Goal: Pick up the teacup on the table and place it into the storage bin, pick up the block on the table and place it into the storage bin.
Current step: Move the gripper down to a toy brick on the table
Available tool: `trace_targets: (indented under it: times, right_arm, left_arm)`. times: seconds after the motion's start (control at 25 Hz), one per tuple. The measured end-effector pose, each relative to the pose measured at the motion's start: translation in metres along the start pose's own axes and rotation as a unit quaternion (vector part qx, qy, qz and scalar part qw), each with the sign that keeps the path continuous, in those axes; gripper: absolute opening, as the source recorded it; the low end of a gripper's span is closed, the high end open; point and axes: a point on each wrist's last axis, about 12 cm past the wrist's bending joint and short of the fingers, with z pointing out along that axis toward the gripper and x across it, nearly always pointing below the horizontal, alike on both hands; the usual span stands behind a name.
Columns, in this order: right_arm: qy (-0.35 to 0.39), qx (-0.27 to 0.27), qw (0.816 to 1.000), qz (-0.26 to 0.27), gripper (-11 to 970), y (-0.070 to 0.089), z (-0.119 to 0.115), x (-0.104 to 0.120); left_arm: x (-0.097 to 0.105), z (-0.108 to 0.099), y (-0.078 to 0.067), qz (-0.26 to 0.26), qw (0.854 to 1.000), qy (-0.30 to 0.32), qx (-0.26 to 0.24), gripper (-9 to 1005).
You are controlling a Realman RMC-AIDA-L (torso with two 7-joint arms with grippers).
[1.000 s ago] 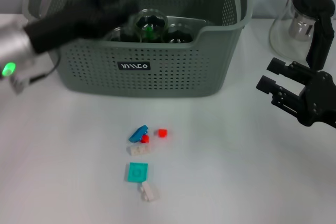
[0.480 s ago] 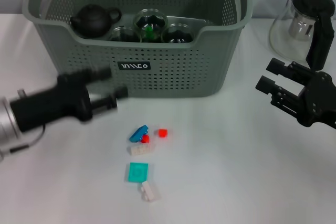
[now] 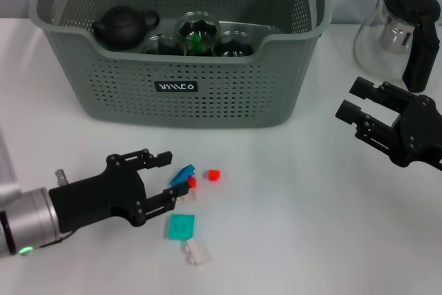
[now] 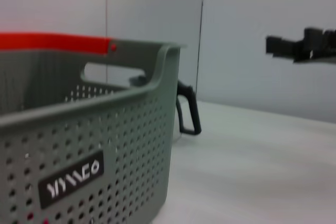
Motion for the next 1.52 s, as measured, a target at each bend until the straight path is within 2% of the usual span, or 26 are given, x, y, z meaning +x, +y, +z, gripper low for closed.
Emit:
trace_targets:
  times: [0.32, 0.64, 1.4, 1.52]
  right_arm:
    - [0.0, 0.0, 1.0, -0.001, 577, 0.0, 0.0, 0.0]
    - [0.0, 0.001, 1.0, 0.0, 577, 0.001, -0.001, 0.001]
    - [-0.001, -0.001, 1.0, 0.0, 577, 0.001, -0.002, 0.0]
    - [-0.001, -0.001, 1.0, 0.0, 577, 0.0, -0.002, 0.0]
  left_arm:
    - [0.012, 0.019, -0.002, 0.02, 0.999, 0.025, -0.011, 570]
    - [0.017, 0.032, 0.005, 0.027, 0.998, 0.056, -0.034, 557]
    - [0.018, 0.035, 0.011, 0.027, 0.996, 0.066, -0.054, 515]
    - [0.017, 0.034, 0.011, 0.025, 0.996, 0.063, -0.057, 469]
